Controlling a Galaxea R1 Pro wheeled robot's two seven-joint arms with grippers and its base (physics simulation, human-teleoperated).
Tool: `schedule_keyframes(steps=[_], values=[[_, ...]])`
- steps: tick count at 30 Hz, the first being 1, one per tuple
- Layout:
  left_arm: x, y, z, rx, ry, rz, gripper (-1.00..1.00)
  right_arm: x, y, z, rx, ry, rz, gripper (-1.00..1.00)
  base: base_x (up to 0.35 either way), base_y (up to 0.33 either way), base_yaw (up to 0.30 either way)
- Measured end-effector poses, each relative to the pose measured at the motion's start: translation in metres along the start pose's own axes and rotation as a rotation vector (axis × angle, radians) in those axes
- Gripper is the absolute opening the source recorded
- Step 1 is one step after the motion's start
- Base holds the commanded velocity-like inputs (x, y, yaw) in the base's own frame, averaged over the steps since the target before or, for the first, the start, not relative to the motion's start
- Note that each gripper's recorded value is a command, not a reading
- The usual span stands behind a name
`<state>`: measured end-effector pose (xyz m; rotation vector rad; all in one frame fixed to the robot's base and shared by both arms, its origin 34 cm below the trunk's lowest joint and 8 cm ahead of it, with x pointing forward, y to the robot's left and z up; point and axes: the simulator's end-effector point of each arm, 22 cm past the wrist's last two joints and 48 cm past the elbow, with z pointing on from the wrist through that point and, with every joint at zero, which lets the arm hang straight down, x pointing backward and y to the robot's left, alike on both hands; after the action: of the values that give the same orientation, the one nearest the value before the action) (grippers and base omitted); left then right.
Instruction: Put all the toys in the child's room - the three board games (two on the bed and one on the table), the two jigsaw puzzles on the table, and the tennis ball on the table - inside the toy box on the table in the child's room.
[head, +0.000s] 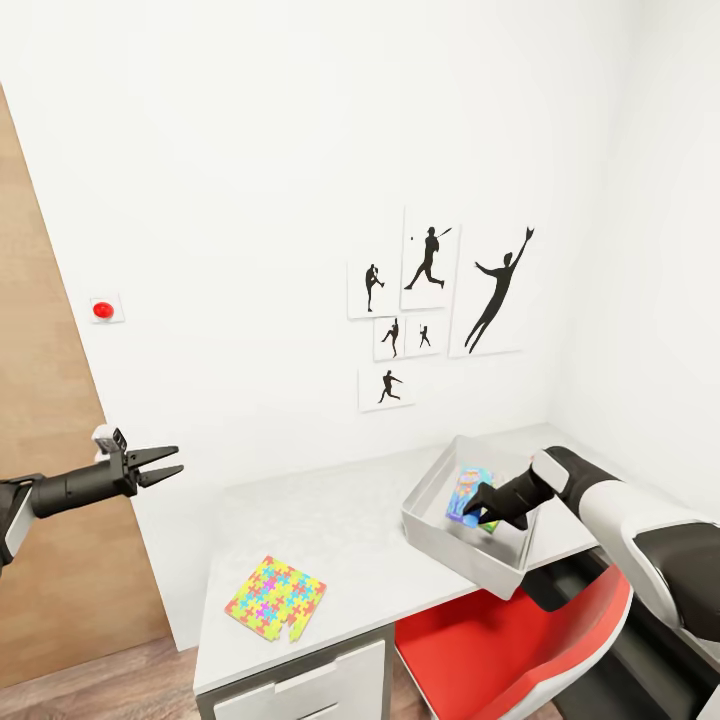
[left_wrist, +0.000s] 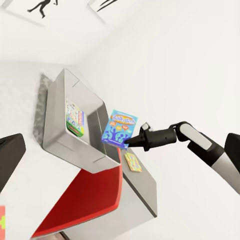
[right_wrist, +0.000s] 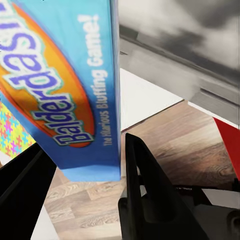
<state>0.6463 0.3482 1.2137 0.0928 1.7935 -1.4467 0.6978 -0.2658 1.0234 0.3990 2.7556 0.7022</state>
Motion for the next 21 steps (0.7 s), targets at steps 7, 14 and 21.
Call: schedule_keyframes(steps=[7, 14, 21], values=[[0.0026, 0.0019, -0.0005, -0.003, 0.002, -0.005, 1.00, 0.0026, -0.0024, 0.0017, 0.006, 0.007, 0.006, -1.00, 0.000, 0.000, 0.000], [0.0037, 0.0026, -0.0008, -0.004, 0.003, -0.007, 1.00, 0.0037, -0.0005, 0.0029, 0.004, 0.009, 0.005, -1.00, 0.000, 0.000, 0.000], [0.0039, 0.0027, -0.0008, -0.003, 0.003, -0.007, 1.00, 0.0014, -0.0019, 0.0002, -0.003, 0.004, 0.009, -1.00, 0.000, 0.000, 0.000]])
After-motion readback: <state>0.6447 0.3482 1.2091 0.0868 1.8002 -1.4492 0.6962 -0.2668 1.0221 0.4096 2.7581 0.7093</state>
